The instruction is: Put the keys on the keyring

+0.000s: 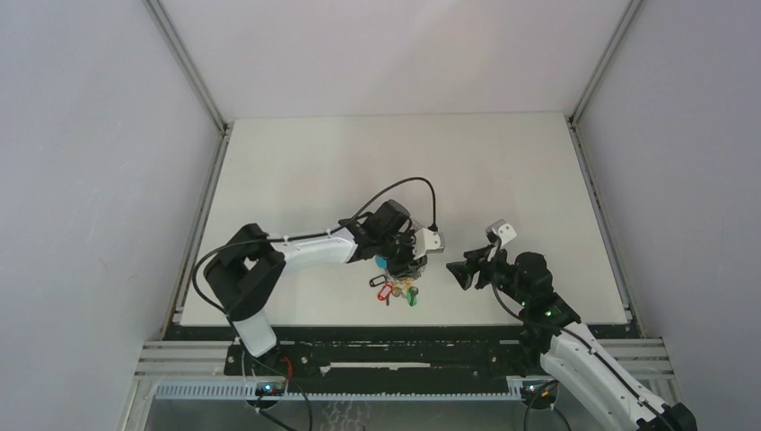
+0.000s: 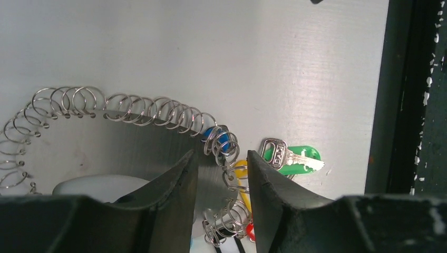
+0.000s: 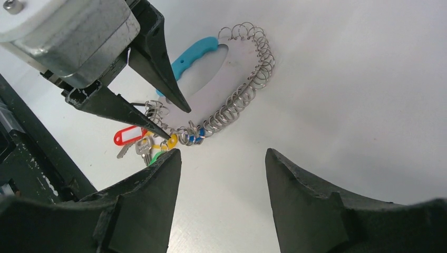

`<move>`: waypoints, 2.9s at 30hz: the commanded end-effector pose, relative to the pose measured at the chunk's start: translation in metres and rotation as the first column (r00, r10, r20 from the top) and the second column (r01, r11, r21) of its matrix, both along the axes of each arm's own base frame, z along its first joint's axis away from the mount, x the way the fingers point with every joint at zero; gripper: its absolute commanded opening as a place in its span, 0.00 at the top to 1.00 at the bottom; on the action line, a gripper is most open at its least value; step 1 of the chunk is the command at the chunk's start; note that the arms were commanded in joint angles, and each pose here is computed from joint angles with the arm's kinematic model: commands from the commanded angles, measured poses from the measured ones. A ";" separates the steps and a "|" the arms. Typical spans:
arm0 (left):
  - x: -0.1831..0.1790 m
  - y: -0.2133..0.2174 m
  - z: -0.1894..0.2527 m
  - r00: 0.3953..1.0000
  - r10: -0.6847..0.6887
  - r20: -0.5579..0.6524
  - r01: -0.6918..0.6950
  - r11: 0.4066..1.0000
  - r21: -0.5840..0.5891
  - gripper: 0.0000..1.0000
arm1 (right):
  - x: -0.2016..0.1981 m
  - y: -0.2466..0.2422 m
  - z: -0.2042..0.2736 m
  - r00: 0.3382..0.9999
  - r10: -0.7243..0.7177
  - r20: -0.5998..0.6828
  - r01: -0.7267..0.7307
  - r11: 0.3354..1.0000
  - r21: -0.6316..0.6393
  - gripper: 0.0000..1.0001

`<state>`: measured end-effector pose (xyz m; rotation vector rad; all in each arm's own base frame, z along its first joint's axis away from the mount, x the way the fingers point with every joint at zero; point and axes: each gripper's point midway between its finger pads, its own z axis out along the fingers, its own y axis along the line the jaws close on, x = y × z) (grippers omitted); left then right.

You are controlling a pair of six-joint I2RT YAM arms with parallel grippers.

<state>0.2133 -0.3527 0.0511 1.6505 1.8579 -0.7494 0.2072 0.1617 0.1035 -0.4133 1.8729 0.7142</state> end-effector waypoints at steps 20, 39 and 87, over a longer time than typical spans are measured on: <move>0.015 -0.018 0.006 0.972 -0.236 0.017 0.236 0.972 0.000 0.64 | 0.003 0.004 0.016 0.999 0.014 0.033 -0.015 0.999 0.029 0.40; 0.008 -0.022 -0.004 0.967 -0.242 -0.075 0.243 0.970 0.007 0.88 | 0.003 0.004 0.015 0.999 0.018 0.028 -0.019 0.999 0.029 0.40; 0.036 0.018 0.143 0.976 0.215 -0.019 -0.153 0.625 -0.765 1.00 | 0.044 0.083 0.071 0.922 0.328 0.206 -0.356 0.927 0.118 0.55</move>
